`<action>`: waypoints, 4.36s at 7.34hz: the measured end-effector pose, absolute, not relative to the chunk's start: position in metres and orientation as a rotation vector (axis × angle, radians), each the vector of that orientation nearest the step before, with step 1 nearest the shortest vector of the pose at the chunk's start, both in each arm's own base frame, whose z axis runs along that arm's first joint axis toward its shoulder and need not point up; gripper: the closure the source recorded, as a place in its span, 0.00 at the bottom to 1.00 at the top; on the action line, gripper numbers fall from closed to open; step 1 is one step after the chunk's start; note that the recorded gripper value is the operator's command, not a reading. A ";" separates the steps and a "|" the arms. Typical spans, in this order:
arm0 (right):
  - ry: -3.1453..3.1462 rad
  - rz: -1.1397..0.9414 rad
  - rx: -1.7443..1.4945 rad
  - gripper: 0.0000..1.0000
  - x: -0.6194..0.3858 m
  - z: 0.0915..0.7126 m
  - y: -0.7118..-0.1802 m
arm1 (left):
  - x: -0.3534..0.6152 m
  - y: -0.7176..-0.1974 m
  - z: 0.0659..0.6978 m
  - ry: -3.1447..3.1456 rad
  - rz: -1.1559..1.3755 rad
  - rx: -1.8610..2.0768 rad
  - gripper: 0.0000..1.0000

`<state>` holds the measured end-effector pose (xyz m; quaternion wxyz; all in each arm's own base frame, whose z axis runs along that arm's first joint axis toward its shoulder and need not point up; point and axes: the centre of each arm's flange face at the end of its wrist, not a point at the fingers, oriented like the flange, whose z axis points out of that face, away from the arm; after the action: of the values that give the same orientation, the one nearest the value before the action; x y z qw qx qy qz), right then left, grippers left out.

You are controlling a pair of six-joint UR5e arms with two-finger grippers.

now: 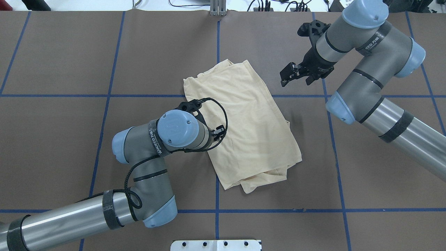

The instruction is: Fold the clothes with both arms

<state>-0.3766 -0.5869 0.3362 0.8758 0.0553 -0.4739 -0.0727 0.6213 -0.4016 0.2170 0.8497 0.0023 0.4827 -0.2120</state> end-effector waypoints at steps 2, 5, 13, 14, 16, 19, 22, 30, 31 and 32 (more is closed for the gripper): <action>-0.989 -0.152 0.115 0.01 -0.377 0.336 -0.587 | 0.622 -0.402 0.218 1.011 -0.446 0.003 0.87; -0.987 -0.150 0.112 0.01 -0.377 0.339 -0.588 | 0.621 -0.401 0.216 1.011 -0.443 -0.003 1.00; -0.984 -0.148 0.111 0.01 -0.378 0.340 -0.588 | 0.576 -0.468 0.232 0.935 -0.469 0.086 1.00; -0.984 -0.148 0.111 0.01 -0.378 0.340 -0.589 | 0.568 -0.479 0.239 0.919 -0.463 0.106 0.72; -0.985 -0.148 0.112 0.00 -0.378 0.339 -0.589 | 0.561 -0.487 0.254 0.895 -0.461 0.131 0.00; -0.986 -0.149 0.111 0.01 -0.378 0.340 -0.588 | 0.526 -0.464 0.264 0.982 -0.384 0.188 0.00; -0.986 -0.144 0.108 0.01 -0.378 0.340 -0.588 | 0.529 -0.401 0.266 1.108 -0.350 0.144 0.00; -0.982 -0.133 0.097 0.00 -0.380 0.344 -0.586 | 0.574 -0.358 0.267 1.132 -0.423 0.003 0.23; -0.981 -0.133 0.097 0.00 -0.379 0.345 -0.586 | 0.574 -0.357 0.263 1.126 -0.424 0.001 0.23; -0.981 -0.133 0.097 0.00 -0.379 0.345 -0.586 | 0.574 -0.357 0.260 1.120 -0.425 0.000 0.23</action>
<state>-0.3794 -0.5858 0.3451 0.8787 0.0466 -0.4707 -0.0640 0.5736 -0.3573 0.2604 0.8259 0.0000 0.5272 -0.1999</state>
